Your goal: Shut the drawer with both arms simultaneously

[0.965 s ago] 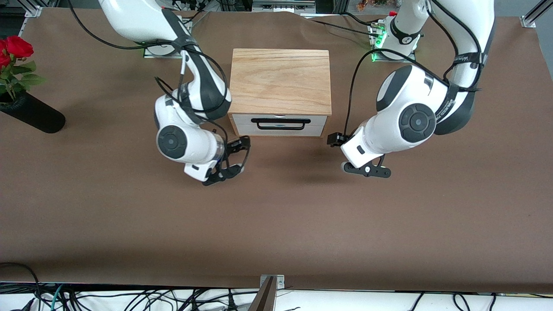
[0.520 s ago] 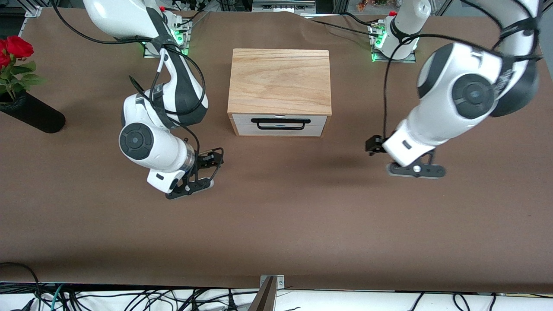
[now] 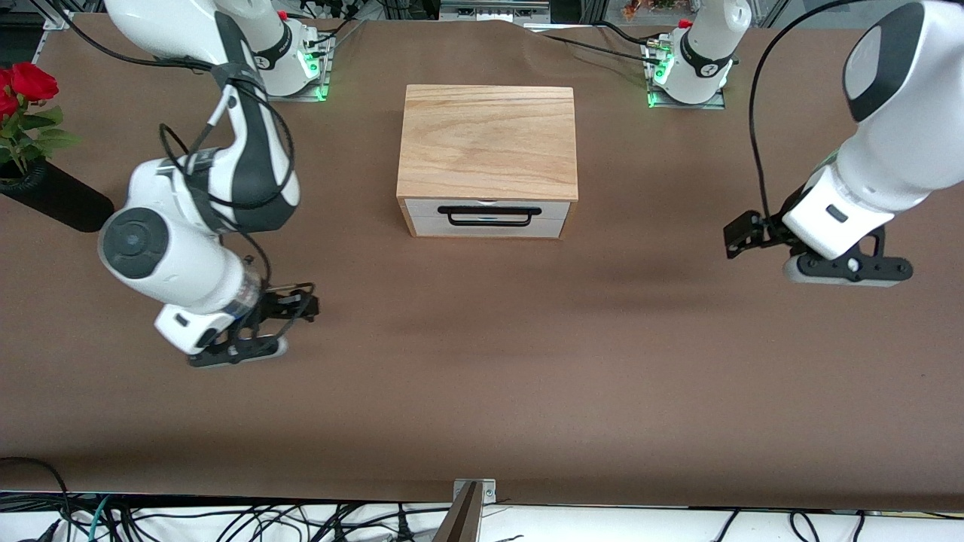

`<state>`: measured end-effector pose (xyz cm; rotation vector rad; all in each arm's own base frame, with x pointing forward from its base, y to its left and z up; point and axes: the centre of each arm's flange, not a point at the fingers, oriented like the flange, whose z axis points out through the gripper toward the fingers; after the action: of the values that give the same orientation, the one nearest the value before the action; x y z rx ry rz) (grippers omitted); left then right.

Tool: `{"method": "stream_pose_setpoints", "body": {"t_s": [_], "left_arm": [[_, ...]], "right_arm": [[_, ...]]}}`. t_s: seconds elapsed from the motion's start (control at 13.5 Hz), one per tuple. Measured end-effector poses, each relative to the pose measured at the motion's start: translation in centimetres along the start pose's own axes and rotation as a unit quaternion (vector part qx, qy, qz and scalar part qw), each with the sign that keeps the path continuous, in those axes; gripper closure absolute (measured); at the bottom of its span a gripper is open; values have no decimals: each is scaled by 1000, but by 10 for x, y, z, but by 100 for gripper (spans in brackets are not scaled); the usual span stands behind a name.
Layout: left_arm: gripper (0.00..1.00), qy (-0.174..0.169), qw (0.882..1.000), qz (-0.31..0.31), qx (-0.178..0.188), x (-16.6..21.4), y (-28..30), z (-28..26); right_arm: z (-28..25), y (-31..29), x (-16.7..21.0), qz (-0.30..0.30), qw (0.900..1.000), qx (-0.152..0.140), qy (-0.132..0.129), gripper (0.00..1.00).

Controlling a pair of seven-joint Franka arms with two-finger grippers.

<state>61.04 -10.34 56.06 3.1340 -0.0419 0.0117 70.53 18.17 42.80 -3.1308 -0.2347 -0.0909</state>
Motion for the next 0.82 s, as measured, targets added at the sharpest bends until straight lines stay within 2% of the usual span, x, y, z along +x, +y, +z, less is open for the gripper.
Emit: {"method": "stream_pose_setpoints", "body": {"t_s": [0.22, 0.45, 0.52, 0.82], "left_arm": [[0, -11, 1000, -3, 11, -30, -10, 0], [0, -18, 1000, -8, 16, -45, -16, 0], [0, -27, 999, -8, 17, -48, -16, 2], [0, -35, 999, -8, 18, -49, -16, 4]], "right_arm": [[-23, 18, 2, 10, 1000, -12, 19, 0], [-67, 36, -6, 1, 997, -52, 50, 0], [-86, 48, -13, 3, 997, -57, 60, 0], [-148, 119, -62, 31, 996, -42, 74, 0]]}}
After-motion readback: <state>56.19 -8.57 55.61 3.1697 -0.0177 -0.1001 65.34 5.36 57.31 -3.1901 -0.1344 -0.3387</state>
